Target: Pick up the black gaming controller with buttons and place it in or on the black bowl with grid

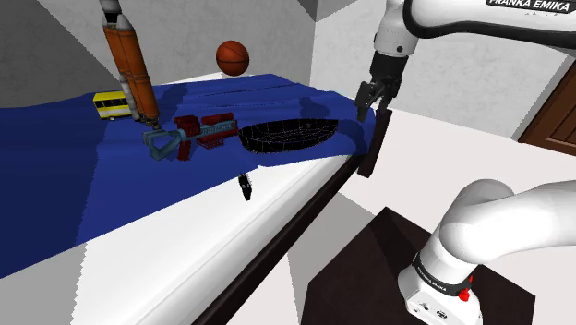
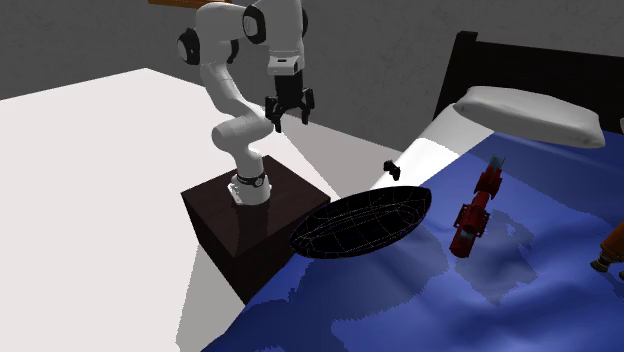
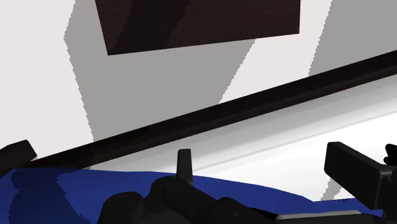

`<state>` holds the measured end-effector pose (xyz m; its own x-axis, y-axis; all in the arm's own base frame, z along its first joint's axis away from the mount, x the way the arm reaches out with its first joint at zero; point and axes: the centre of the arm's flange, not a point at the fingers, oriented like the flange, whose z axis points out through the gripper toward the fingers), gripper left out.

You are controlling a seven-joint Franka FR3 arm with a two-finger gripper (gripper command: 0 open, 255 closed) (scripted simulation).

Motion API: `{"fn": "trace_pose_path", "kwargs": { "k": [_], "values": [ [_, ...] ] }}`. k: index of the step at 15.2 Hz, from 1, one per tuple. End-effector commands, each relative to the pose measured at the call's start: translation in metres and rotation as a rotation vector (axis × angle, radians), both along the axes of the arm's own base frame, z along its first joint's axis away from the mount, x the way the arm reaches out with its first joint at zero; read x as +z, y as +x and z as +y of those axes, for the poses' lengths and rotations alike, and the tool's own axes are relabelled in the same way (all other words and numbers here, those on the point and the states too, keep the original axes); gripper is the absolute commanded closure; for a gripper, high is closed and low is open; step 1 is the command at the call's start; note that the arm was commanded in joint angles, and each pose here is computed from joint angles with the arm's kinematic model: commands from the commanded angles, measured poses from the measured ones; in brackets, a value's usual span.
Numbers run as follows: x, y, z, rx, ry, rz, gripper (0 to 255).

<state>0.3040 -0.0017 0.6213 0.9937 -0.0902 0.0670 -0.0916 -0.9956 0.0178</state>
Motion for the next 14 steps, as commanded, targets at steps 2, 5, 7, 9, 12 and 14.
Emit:
{"fn": "trace_pose_path", "kwargs": {
  "k": [2,5,7,9,12,14],
  "values": [
    [-0.005,0.006,0.011,-0.008,-0.003,0.003,0],
    [-0.021,0.025,0.045,-0.033,-0.010,0.012,0],
    [-0.031,0.038,0.067,-0.049,-0.015,0.019,0],
    [-0.042,0.051,0.089,-0.065,-0.020,0.025,0],
    [-0.059,0.071,0.121,-0.090,-0.028,0.034,0],
    [-0.070,0.085,0.142,-0.106,-0.033,0.041,0]
  ]
}}
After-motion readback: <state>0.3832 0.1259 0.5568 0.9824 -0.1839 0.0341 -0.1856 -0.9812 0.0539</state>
